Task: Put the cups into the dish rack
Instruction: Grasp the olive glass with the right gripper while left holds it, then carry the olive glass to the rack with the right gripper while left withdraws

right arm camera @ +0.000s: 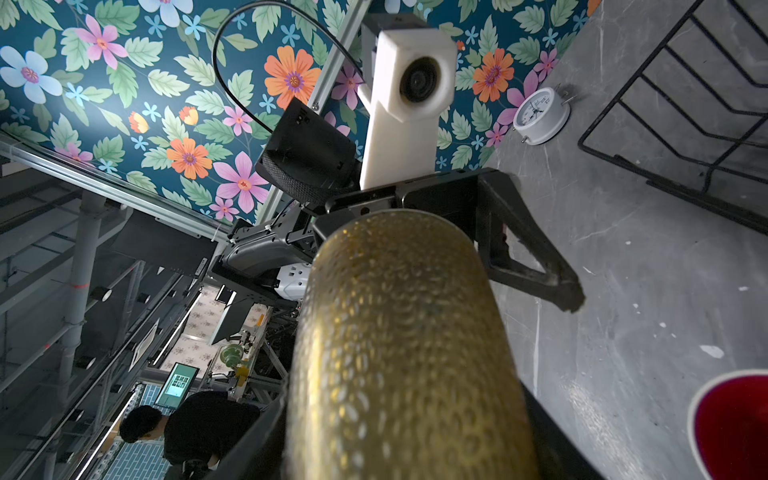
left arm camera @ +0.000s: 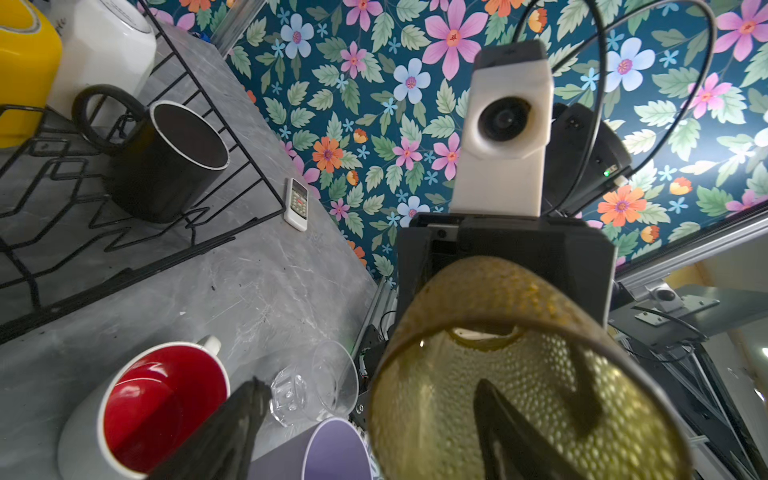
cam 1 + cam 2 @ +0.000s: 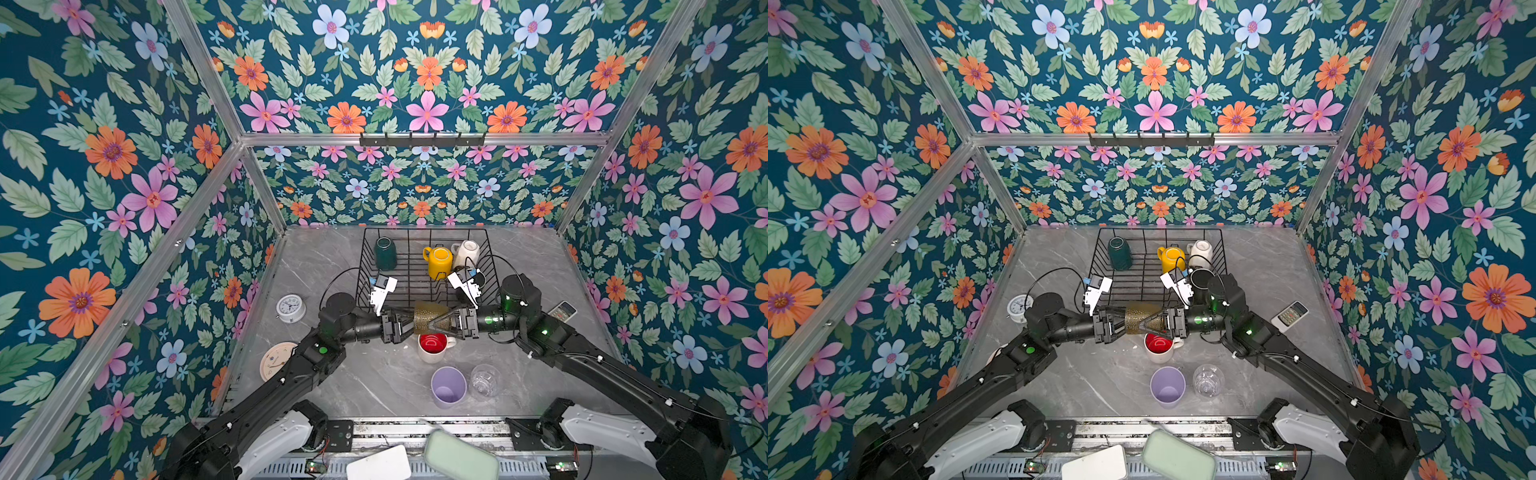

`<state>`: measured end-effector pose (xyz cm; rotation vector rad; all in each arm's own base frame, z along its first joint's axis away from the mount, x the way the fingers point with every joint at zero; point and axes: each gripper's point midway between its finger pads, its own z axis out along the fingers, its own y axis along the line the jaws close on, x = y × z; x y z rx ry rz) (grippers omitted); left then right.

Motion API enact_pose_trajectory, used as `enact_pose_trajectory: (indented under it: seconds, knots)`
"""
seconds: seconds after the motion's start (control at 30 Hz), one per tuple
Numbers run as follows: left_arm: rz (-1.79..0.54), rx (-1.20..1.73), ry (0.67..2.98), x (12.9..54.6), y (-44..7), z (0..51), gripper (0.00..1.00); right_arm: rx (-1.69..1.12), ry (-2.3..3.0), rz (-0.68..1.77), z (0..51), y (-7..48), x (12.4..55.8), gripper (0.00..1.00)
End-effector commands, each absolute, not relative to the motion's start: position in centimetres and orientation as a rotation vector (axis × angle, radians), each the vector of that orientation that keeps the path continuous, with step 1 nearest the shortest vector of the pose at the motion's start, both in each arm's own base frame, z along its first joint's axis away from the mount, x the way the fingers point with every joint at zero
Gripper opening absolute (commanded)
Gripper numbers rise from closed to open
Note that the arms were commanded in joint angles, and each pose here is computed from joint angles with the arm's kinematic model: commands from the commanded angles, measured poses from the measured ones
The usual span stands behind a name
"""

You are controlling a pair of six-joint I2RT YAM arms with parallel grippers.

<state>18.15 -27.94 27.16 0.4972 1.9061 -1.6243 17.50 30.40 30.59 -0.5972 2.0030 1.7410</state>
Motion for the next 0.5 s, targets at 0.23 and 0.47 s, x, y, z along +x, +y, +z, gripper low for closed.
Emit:
enact_pose_trajectory:
  seconds: [0.23,0.47]
  knots:
    - [-1.098,0.221,2.052,21.9,-22.1,23.9,0.97,-0.434,2.222,1.233,29.0,24.8,19.9,0.0]
    - [-0.633,-0.129,2.012,23.2,-12.9,24.0,0.99,-0.431,2.362,0.859,27.8,22.0,22.0,0.0]
